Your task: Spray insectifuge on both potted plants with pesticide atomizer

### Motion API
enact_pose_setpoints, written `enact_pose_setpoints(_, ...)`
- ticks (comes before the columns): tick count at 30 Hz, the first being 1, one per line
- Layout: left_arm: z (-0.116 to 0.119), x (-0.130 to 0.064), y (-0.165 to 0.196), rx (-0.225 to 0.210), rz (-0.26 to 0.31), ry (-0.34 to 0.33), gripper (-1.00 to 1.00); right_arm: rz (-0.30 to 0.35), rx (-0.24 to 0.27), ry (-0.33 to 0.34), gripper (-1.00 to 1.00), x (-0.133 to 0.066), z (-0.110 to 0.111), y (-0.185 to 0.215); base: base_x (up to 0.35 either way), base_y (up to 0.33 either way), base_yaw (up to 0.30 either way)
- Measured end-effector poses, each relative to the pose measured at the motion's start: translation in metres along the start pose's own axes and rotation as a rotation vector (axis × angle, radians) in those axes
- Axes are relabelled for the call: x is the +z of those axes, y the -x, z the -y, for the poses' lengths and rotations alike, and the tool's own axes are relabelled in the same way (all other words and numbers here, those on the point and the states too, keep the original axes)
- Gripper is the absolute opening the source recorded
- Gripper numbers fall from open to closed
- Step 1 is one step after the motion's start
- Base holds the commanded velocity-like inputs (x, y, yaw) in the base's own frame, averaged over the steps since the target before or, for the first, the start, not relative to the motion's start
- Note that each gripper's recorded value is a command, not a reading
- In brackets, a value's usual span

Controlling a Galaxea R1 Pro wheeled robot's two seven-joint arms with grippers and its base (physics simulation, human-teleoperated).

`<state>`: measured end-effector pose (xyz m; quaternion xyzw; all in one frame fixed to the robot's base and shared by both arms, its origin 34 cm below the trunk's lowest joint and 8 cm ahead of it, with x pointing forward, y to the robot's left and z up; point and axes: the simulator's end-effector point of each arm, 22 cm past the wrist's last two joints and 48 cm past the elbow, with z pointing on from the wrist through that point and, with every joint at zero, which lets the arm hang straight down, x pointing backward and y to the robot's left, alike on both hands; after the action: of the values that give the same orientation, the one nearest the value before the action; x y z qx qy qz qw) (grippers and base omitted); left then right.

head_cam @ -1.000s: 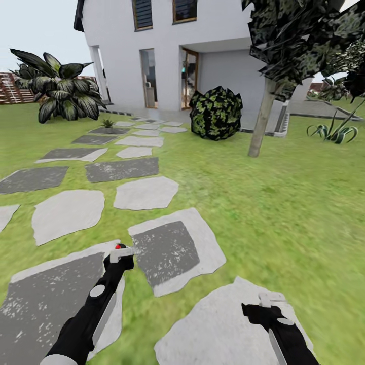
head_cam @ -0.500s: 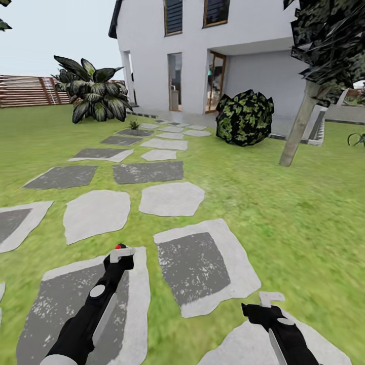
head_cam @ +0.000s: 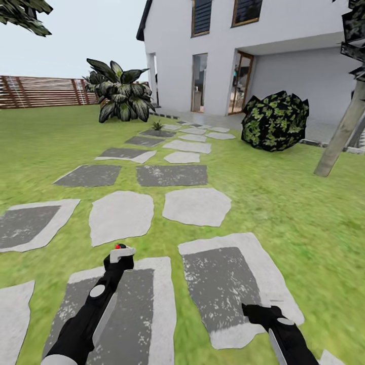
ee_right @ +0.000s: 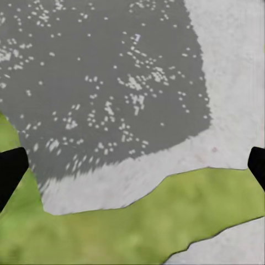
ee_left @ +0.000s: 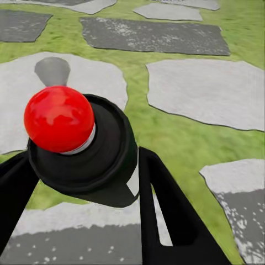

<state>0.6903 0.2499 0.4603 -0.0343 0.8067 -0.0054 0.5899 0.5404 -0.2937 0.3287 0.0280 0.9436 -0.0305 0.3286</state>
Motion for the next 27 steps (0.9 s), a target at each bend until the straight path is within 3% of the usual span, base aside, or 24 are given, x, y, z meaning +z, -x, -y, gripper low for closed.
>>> enact_pose_setpoints(27,0.001,-0.005,0.021,-0.001,0.035,-0.002,-1.00,0.034,0.002,0.001,1.00,-0.009,0.000,0.014,0.263,0.224,0.167)
